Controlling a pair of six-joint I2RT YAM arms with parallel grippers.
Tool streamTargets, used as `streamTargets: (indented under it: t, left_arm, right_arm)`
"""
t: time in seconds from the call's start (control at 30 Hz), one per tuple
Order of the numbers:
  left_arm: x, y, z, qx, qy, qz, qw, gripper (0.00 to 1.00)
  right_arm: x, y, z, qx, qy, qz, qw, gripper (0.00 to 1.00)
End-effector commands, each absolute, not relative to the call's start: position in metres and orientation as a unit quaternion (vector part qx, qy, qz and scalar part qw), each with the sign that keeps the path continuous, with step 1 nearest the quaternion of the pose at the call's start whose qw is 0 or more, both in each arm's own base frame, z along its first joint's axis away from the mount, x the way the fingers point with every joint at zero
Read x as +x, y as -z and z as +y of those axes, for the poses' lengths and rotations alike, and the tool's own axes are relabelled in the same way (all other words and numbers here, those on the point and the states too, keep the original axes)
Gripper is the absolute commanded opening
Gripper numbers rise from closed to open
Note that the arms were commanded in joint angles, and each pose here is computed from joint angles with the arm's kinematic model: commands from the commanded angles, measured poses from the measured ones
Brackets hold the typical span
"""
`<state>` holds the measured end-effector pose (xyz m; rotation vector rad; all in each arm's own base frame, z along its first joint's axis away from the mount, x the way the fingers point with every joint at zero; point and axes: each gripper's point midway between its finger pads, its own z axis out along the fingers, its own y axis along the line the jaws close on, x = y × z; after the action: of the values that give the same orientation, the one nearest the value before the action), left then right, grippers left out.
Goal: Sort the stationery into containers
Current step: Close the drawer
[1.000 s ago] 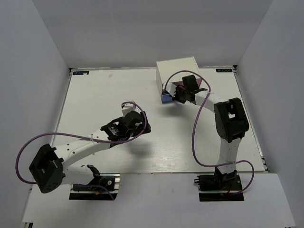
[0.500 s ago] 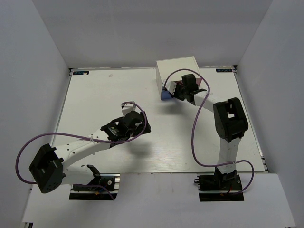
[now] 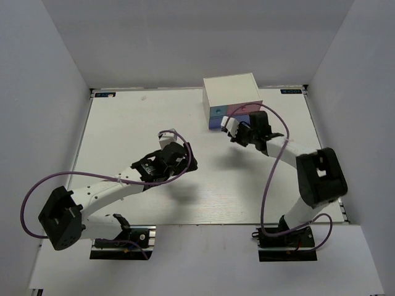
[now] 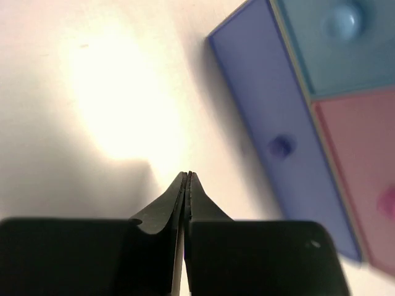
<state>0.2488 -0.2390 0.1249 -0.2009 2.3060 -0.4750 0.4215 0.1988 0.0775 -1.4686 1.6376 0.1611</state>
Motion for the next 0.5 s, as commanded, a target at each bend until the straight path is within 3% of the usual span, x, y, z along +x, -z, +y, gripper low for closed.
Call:
streamTargets:
  t: [0.0, 0.2, 0.4, 0.47]
  left_arm:
    - [0.26, -0.147, -0.253, -0.078, 0.214, 0.886, 0.404, 1.0]
    - [0.282, -0.16, -0.265, -0.081, 0.234, 0.867, 0.432, 1.0]
    - [0.328, -0.197, -0.282, -0.125, 0.251, 0.835, 0.474, 1.0]
    - [0.347, -0.212, -0.293, -0.134, 0.26, 0.825, 0.484, 1.0]
  right_arm:
    - [0.405, -0.121, 0.192, -0.545, -0.086, 0.655, 0.516, 0.0]
    - [0.425, -0.163, 0.12, -0.313, -0.04, 0.758, 0.571, 0.0]
    - [0.43, -0.198, 0.085, -0.171, -0.104, 0.804, 0.56, 0.0]
    - [0.436, -0.218, 0.087, -0.162, -0.124, 0.801, 0.563, 0.17]
